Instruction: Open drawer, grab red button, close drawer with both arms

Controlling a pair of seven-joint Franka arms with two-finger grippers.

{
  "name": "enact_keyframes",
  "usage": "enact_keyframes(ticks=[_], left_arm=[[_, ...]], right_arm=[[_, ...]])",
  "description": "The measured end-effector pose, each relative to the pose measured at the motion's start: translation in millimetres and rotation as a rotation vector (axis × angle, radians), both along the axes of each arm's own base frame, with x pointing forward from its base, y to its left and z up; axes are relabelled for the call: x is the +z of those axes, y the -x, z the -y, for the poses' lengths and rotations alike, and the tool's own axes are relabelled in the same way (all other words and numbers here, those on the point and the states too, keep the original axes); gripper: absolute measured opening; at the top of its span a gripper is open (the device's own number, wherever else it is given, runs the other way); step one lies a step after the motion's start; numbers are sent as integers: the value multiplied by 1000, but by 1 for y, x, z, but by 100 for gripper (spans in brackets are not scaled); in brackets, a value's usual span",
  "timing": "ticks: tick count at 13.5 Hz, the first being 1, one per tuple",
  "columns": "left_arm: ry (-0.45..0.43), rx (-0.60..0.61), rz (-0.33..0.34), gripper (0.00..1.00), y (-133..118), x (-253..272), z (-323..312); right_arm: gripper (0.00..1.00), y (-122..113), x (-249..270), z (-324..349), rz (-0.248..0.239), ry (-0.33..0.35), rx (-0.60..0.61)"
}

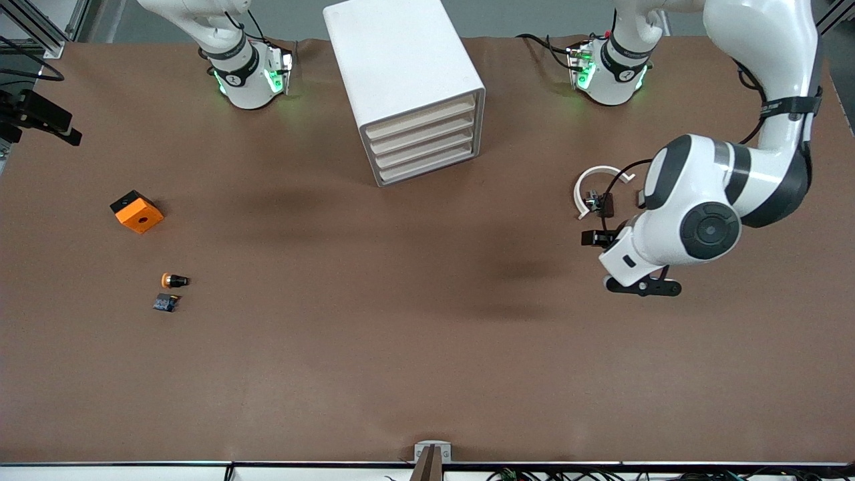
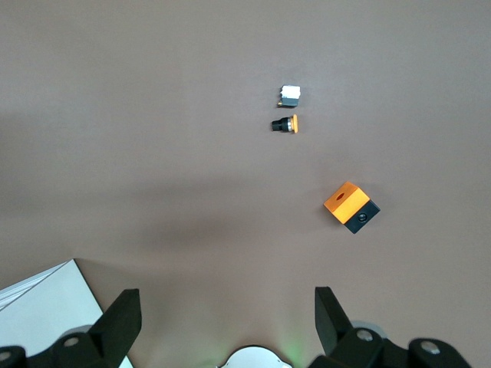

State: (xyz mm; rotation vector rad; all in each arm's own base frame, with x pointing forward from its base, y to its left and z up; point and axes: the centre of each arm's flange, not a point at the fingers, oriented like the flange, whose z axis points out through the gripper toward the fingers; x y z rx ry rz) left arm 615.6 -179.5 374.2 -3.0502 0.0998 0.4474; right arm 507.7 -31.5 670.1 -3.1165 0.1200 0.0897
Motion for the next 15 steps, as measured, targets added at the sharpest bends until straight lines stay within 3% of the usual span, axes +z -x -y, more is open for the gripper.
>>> enact_keyframes(ticks=[4, 11, 13, 15], left_arm=[[-25, 79, 4, 100, 0, -7, 5], [-133, 340, 18, 100, 16, -28, 71], [-153, 486, 14, 100, 20, -31, 90], [-192, 726, -17, 100, 26, -36, 109]], right_arm=[[100, 2, 3, 0, 5, 0, 0], [100, 3, 7, -29, 16, 0, 52], [100, 3, 7, -40, 18, 1, 62], [100, 3, 7, -35, 18, 0, 52]])
